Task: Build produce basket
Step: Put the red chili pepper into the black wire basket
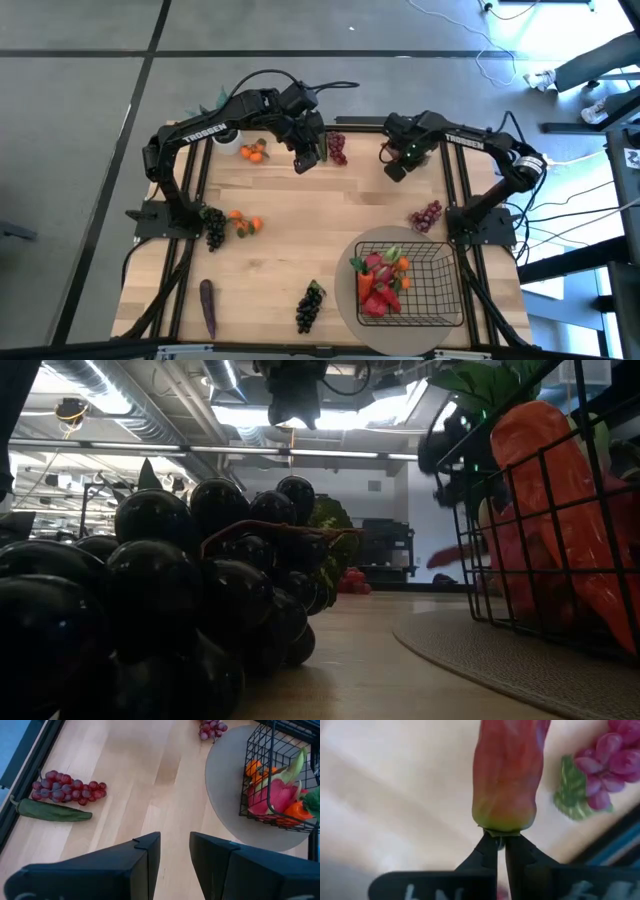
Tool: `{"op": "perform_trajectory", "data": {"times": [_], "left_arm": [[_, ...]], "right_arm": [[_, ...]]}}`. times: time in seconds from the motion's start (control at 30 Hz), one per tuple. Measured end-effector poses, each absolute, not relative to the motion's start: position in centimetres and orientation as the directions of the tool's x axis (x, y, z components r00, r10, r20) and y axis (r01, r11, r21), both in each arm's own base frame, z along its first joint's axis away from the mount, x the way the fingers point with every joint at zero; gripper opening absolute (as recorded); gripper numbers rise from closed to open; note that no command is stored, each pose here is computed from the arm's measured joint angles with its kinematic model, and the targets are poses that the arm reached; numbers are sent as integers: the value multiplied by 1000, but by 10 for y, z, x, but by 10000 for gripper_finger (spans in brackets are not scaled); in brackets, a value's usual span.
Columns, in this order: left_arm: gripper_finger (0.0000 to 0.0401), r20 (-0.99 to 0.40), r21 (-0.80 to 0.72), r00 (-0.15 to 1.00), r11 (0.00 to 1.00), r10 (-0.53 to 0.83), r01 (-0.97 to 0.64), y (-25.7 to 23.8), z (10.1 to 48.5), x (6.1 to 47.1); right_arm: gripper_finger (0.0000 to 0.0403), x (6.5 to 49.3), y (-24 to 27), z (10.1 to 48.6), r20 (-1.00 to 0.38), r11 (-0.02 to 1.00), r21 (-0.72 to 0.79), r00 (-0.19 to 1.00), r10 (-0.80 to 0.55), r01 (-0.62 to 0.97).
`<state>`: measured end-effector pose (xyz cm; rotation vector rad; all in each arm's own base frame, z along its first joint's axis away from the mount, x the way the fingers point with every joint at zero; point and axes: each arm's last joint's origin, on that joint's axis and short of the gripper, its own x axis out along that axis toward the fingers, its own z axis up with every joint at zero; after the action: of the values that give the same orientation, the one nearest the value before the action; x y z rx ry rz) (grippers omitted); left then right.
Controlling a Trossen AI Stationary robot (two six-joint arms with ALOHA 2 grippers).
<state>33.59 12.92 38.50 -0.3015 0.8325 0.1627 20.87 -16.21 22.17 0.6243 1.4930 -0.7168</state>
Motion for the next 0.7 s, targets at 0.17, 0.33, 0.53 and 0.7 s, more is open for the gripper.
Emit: {"op": "perform_trajectory", "data": {"times": [0.17,0.33,0.53,0.7], "left_arm": [[93,-747,-167,664,960,25,-224,129,385,336],[93,-736,-161,676,978,-31,-131,128,385,336],[93,-677,-226,700,969,-226,95,121,387,338],[93,-674,-217,695,967,-249,136,113,387,340]], "right_arm": [[0,218,-134,271,-998,751,-65,-60,-34,657],[0,225,-102,307,-997,829,-65,-63,-37,555],[0,232,-60,337,-999,922,19,31,8,388],[0,238,-22,353,-988,961,133,104,110,244]]}}
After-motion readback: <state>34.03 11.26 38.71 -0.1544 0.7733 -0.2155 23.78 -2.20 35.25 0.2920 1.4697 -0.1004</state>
